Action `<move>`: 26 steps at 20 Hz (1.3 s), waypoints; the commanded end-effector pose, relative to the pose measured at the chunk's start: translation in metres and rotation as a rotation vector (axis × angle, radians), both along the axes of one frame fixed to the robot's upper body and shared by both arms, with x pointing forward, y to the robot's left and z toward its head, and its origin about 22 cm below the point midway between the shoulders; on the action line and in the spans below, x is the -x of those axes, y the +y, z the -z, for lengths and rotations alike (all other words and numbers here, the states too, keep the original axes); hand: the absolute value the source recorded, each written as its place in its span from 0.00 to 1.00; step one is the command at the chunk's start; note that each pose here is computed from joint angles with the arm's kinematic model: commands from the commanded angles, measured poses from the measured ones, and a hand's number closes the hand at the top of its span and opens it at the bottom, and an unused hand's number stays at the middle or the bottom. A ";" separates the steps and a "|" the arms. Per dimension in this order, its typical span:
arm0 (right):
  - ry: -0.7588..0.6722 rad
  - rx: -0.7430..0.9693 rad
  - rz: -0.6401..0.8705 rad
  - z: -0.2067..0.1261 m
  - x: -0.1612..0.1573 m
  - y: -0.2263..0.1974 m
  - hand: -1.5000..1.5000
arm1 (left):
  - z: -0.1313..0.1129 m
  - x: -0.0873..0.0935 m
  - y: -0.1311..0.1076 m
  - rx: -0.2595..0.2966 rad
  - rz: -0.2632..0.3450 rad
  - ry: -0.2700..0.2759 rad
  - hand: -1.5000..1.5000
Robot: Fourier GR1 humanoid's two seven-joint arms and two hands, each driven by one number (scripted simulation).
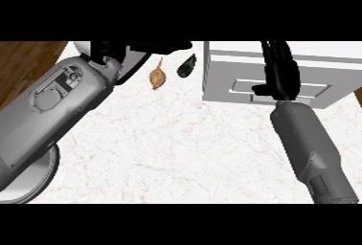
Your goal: Pick up the can, place it into the drawer and close the drawer
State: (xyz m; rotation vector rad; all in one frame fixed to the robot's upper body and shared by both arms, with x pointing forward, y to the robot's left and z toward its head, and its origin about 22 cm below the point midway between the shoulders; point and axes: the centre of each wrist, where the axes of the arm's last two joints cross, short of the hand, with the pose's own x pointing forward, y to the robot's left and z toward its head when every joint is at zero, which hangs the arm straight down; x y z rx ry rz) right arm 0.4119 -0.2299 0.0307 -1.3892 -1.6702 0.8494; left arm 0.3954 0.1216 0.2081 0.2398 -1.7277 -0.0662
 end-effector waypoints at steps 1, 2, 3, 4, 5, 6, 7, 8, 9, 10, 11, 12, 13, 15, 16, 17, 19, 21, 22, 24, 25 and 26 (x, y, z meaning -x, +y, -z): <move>0.004 -0.025 0.005 -0.009 -0.017 0.005 0.00 | 0.027 0.014 0.000 -0.004 0.018 0.010 0.00; 0.022 -0.005 0.006 -0.003 -0.015 0.011 0.00 | 0.022 0.025 0.008 0.006 0.034 0.014 0.00; -0.016 -0.018 0.006 -0.016 -0.023 0.011 0.00 | 0.020 0.018 0.011 0.010 0.010 0.021 0.00; -0.013 -0.011 0.002 -0.018 -0.026 0.015 0.00 | 0.023 0.014 0.014 0.004 0.009 0.011 0.00; -0.002 -0.026 0.000 -0.020 -0.028 0.016 0.00 | 0.027 0.018 0.015 0.006 0.006 0.015 0.00; -0.013 -0.015 0.005 -0.030 -0.032 0.009 0.00 | 0.022 0.020 0.016 0.004 0.020 0.007 0.00; -0.003 -0.019 0.011 -0.005 -0.023 0.017 0.00 | 0.042 0.030 0.012 -0.014 0.014 -0.001 0.00; -0.022 -0.017 0.028 -0.033 -0.035 0.004 0.00 | 0.030 0.028 0.008 -0.001 0.029 -0.009 0.00; -0.026 -0.027 0.023 -0.036 -0.037 0.021 0.00 | 0.039 0.032 0.021 0.002 0.030 0.021 0.00; -0.005 -0.025 0.020 -0.037 -0.039 0.025 0.00 | 0.032 0.032 0.011 0.000 0.022 -0.004 0.00; -0.009 -0.015 0.008 -0.053 -0.045 0.022 0.00 | 0.025 0.028 0.018 -0.006 0.026 0.007 0.00; -0.023 -0.037 0.032 -0.054 -0.045 0.013 0.00 | 0.036 0.032 0.020 -0.007 0.029 0.010 0.00; -0.025 -0.040 0.003 -0.050 -0.045 0.034 0.00 | 0.052 0.036 0.022 0.003 0.032 0.008 0.00; -0.013 -0.041 0.018 -0.056 -0.047 0.027 0.00 | 0.036 0.032 0.037 -0.022 0.021 -0.005 0.00; -0.028 -0.053 0.030 -0.061 -0.049 0.011 0.00 | 0.033 0.034 0.031 -0.024 0.033 -0.012 0.00; -0.027 -0.064 0.027 -0.060 -0.048 0.007 0.00 | 0.031 0.033 0.027 -0.008 0.018 -0.006 0.00; 0.001 -0.059 -0.025 -0.068 -0.052 0.025 0.00 | 0.038 0.040 0.029 -0.012 0.024 0.000 0.00; -0.014 -0.094 -0.034 -0.060 -0.050 0.026 0.00 | 0.043 0.044 0.032 -0.010 0.032 -0.012 0.00; -0.022 -0.155 -0.055 -0.046 -0.045 0.043 0.00 | 0.044 0.041 0.030 -0.003 0.026 0.005 0.00; -0.061 -0.237 -0.092 -0.055 -0.048 0.035 0.00 | 0.048 0.043 0.030 -0.014 0.018 -0.020 0.00; -0.062 -0.274 -0.105 -0.062 -0.050 0.045 0.00 | 0.050 0.045 0.033 -0.012 0.034 0.012 0.00; -0.051 -0.316 -0.114 -0.064 -0.051 0.056 0.00 | 0.047 0.039 0.041 -0.012 0.017 0.001 0.00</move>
